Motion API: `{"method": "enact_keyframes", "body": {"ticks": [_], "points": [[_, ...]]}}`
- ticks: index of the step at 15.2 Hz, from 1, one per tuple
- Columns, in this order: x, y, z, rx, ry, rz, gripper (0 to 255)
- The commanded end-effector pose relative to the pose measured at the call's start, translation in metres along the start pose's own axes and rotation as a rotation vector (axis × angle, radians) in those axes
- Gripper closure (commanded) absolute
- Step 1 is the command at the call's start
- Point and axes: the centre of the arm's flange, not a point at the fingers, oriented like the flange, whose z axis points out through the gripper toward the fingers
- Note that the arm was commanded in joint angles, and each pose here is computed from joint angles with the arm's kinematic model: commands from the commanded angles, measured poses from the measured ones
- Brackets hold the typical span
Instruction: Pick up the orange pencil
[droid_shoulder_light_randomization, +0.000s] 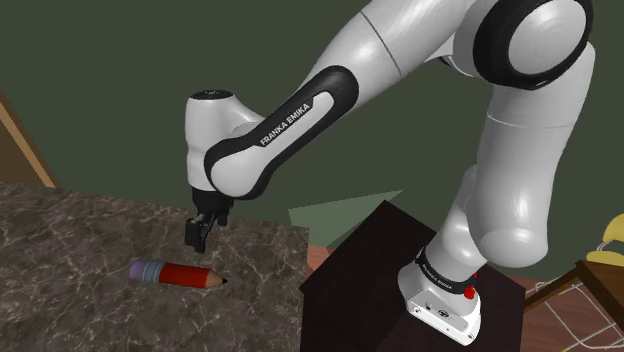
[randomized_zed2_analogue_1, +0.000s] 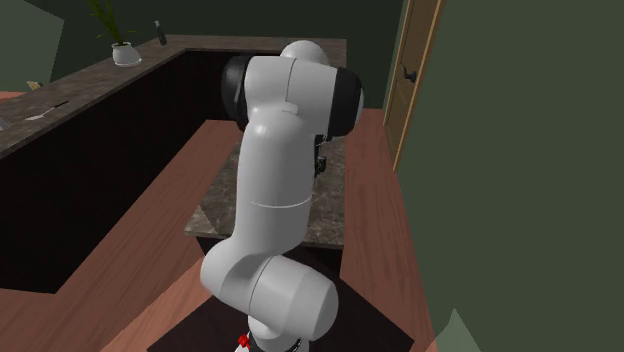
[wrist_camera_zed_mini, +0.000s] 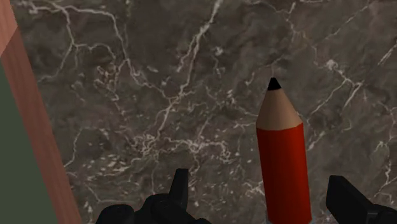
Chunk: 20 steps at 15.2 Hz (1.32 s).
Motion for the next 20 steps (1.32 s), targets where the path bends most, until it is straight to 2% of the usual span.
{"method": "enact_keyframes", "body": {"ticks": [1,7,14,16,17,20], "points": [[0.014,-0.014,0.020,0.005,0.001,-0.027,0],[0.045,-0.054,0.068,0.017,0.002,-0.101,0],[0.046,-0.048,0.107,0.017,0.002,-0.101,0],[0.045,-0.048,0.107,0.017,0.002,-0.101,0],[0.046,-0.047,0.107,0.017,0.002,-0.101,255],[0.046,-0.046,0.107,0.017,0.002,-0.101,255]]}}
